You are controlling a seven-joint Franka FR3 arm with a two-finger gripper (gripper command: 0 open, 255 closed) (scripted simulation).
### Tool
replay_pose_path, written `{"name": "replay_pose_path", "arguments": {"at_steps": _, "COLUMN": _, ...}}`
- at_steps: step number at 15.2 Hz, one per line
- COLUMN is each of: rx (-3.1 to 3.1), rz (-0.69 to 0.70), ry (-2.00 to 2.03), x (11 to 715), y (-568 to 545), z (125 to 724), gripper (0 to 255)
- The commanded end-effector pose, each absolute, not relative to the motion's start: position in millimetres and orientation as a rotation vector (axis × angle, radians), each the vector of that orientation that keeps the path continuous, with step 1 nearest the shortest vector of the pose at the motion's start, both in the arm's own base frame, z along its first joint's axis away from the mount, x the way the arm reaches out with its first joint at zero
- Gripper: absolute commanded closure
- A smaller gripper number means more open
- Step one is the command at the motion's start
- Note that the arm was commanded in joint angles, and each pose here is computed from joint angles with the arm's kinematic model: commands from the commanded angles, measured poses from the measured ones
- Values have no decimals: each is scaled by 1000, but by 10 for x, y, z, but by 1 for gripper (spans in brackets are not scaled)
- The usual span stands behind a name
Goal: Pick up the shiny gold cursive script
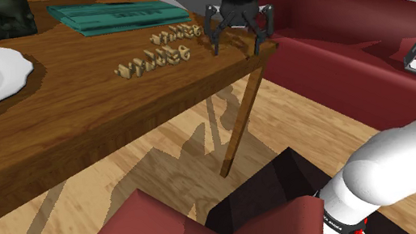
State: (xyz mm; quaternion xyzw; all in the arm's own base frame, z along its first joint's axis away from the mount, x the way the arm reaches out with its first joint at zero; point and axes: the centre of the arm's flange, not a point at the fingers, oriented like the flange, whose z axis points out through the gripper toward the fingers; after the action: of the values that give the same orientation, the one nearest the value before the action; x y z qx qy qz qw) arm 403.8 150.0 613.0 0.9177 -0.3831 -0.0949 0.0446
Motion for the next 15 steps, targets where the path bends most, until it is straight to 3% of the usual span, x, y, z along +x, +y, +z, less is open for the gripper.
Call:
{"name": "replay_pose_path", "arguments": {"at_steps": 1, "rx": 2845, "rz": -155, "ry": -1334, "x": 4351, "y": 1771, "z": 6298, "gripper": 0}}
{"name": "replay_pose_path", "arguments": {"at_steps": 10, "rx": 2573, "rz": -110, "ry": -1830, "x": 5357, "y": 2159, "z": 6610, "gripper": 0}}
{"name": "replay_pose_path", "arguments": {"at_steps": 15, "rx": 2572, "rz": -110, "ry": -1832, "x": 5361, "y": 2160, "z": 6400, "gripper": 0}}
